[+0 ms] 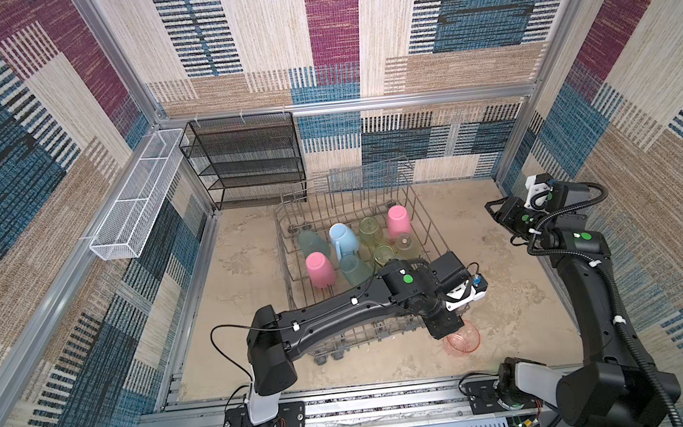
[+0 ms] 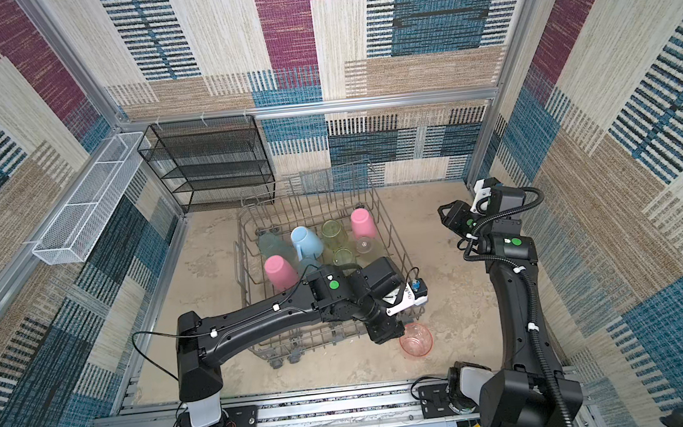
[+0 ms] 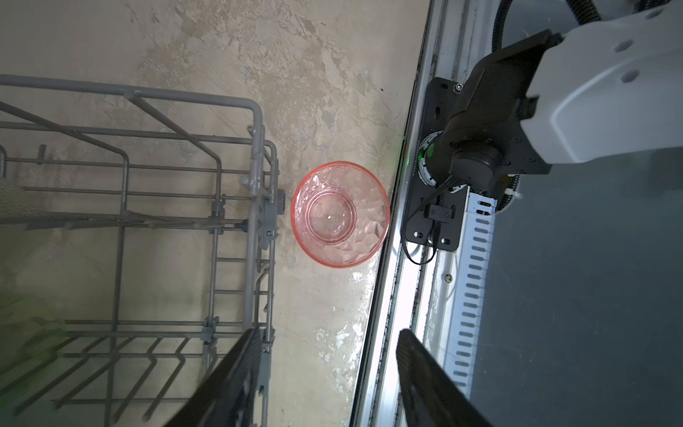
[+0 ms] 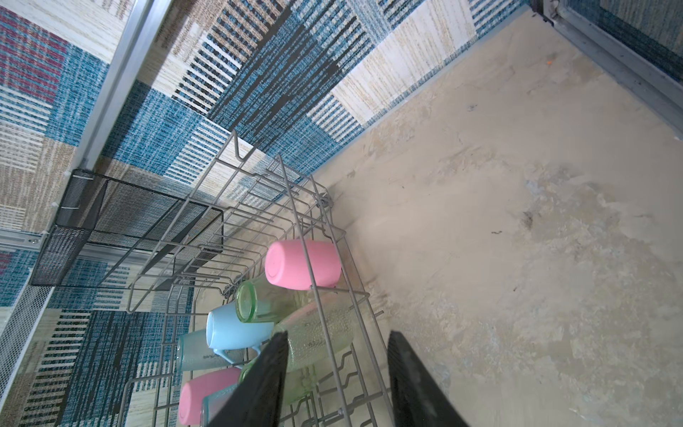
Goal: Load the cups into the dish rack
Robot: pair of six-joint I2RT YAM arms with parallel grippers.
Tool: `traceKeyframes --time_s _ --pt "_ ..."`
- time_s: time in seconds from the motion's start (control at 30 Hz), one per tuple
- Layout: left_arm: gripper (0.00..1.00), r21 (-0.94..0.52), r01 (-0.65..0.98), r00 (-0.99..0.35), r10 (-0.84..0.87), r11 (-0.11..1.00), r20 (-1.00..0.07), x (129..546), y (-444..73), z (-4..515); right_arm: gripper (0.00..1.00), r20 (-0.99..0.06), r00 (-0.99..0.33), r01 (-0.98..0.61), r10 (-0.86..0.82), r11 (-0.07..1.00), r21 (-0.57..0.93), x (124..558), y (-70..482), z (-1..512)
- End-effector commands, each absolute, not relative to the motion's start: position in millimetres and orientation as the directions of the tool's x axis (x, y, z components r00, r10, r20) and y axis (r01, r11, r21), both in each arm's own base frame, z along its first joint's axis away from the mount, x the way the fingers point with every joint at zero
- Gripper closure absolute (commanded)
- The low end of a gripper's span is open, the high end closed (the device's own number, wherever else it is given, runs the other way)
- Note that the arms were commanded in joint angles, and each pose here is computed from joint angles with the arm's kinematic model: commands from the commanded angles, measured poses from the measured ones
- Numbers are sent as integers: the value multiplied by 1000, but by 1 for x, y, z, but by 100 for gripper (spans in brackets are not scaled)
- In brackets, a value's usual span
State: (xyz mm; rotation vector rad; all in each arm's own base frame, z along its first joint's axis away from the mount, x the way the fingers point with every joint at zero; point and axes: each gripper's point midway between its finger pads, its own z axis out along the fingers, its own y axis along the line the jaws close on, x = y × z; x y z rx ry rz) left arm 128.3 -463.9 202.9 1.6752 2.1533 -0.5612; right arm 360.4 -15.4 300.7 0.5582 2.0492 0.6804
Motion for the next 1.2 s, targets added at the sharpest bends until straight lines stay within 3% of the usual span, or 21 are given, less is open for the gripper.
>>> traceKeyframes --time_s 0.0,0.6,1.17 --pt "38 -122 952 -303 826 279 -475 123 -467 195 53 -613 -488 82 621 732 676 364 -11 313" --pt "42 -145 901 -433 829 408 -353 123 -478 140 53 -619 -480 31 622 717 696 350 -2 317" --pt "45 -81 932 -358 869 353 -342 111 -489 126 53 -640 -461 25 614 730 683 341 -1 319"
